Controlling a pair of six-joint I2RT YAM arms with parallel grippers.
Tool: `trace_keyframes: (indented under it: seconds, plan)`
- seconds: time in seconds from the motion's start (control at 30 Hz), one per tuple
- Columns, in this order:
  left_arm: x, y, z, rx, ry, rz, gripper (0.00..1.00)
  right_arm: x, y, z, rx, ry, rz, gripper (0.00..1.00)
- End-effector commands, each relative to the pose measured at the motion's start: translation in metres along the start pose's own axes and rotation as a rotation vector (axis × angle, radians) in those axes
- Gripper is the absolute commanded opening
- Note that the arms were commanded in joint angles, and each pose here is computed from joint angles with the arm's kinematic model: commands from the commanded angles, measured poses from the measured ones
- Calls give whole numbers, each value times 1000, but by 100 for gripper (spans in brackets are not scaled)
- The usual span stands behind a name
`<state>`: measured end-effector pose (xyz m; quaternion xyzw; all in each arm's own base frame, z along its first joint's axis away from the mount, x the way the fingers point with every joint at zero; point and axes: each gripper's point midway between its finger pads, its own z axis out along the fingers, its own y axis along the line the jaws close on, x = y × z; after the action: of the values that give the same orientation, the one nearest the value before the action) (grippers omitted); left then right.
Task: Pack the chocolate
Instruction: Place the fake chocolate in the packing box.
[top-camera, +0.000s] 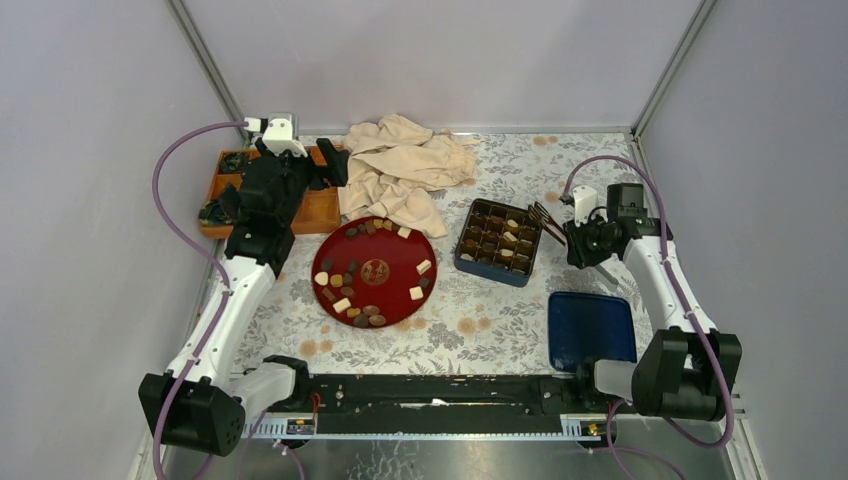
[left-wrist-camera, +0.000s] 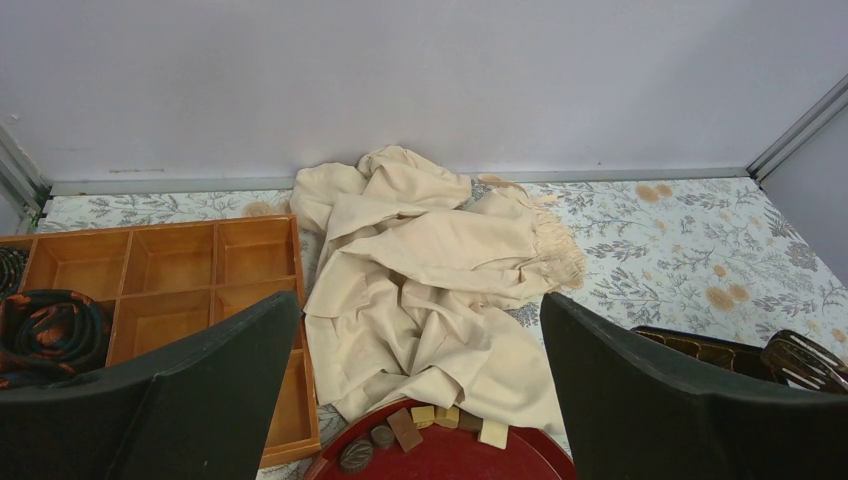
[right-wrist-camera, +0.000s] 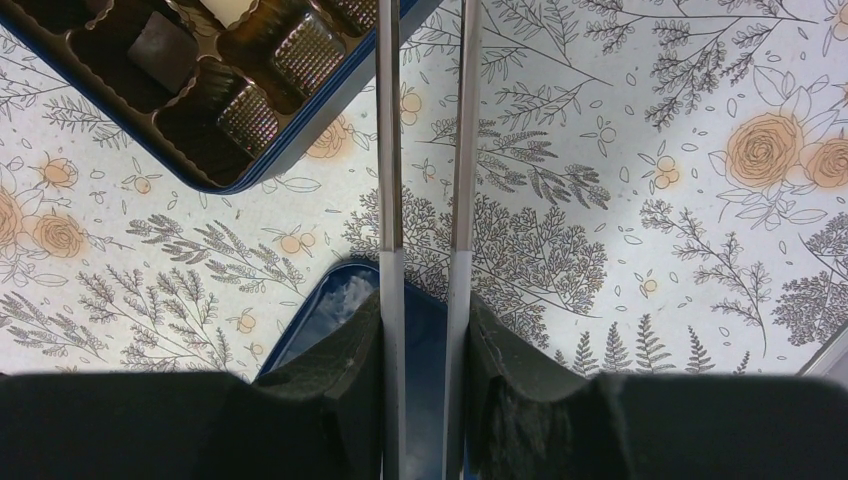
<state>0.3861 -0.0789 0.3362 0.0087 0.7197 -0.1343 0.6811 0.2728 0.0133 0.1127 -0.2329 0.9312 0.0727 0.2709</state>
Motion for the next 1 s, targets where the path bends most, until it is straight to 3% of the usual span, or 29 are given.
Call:
trace_keyframes:
  seconds: [0.0,0.4,0.73,0.97]
  plan:
    - [-11,-5,-2,17,-40,-2,99,-6,2,4,-21,-24,3,27]
    - [-11,-5,-3,20,-40,-4,99,-3,-2,12,-21,6,12,30]
    - [-12,-5,-3,19,-42,-2,99,-3,-3,15,-22,15,18,43]
    - [-12,-5,-4,19,-43,-2,99,-5,-2,13,-25,3,16,43]
